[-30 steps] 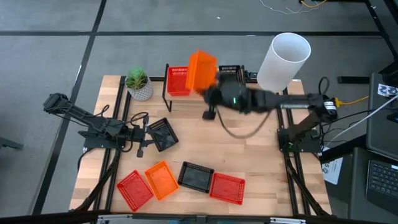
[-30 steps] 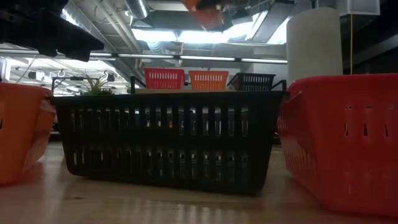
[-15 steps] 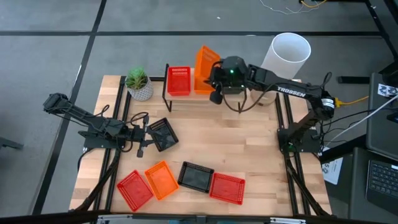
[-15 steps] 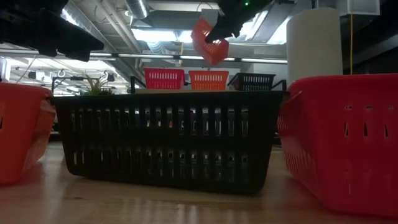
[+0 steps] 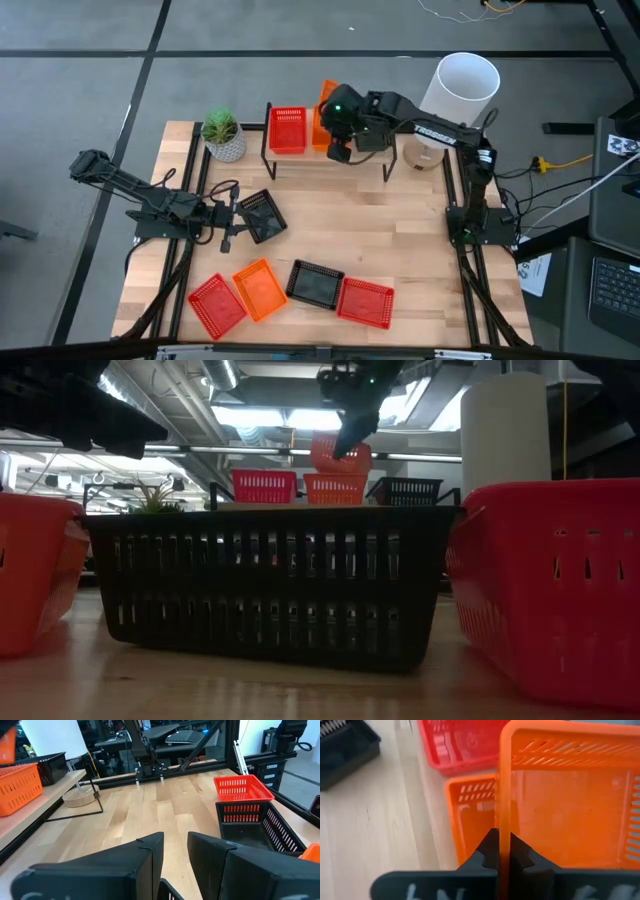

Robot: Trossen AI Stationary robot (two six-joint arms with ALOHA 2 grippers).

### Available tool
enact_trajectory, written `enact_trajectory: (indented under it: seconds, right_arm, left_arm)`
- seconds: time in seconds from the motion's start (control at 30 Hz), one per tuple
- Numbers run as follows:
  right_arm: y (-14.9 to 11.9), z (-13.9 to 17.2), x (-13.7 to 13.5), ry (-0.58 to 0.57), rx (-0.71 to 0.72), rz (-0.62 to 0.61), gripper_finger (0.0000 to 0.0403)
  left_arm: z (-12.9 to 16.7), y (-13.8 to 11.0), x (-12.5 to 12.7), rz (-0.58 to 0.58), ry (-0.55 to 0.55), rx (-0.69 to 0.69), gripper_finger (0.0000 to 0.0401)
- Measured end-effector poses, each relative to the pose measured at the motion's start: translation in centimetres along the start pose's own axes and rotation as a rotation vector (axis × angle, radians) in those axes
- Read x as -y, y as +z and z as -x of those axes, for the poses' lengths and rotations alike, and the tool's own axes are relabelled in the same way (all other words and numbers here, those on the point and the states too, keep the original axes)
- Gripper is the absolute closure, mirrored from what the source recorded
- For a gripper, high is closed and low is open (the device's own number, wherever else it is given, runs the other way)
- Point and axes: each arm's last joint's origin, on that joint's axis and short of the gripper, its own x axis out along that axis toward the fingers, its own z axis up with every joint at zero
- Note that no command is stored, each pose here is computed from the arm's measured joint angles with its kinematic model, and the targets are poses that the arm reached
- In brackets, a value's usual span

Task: Stack baskets on shelf by color
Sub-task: Stack the right orange basket on the orange basket, then stack the right red basket on the red basket

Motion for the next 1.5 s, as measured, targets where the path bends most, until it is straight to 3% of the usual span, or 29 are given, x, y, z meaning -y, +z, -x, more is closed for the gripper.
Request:
enact_trajectory:
  seconds: [0.4,0.9,1.17,1.3,1.5]
  right_arm:
    - [-0.2,-0.3,-0.3,0.061,-0.03,0.021,0.0399]
    - [-0.3,-0.3,-0.2,0.044,-0.035,0.036,0.0311]
    - [-0.1,0.1,-1.2,0.058,-0.026,0.002,0.0295]
    - [-0.1,1.4,-3.6,0.222,-0.035,-0.03,0.0295]
    - [-1.8,3.1,-8.9,0.56,-0.234,0.016,0.0295]
  left_arm:
    - [0.0,0.0,0.0,0.0,0.0,0.0,0.0321]
    - [0.0,0.0,0.0,0.0,0.0,0.0,0.0321]
    - [0.0,0.0,0.0,0.0,0.0,0.0,0.0321]
    - [0.0,0.0,0.0,0.0,0.0,0.0,0.0321]
    - [0.0,0.0,0.0,0.0,0.0,0.0,0.0321]
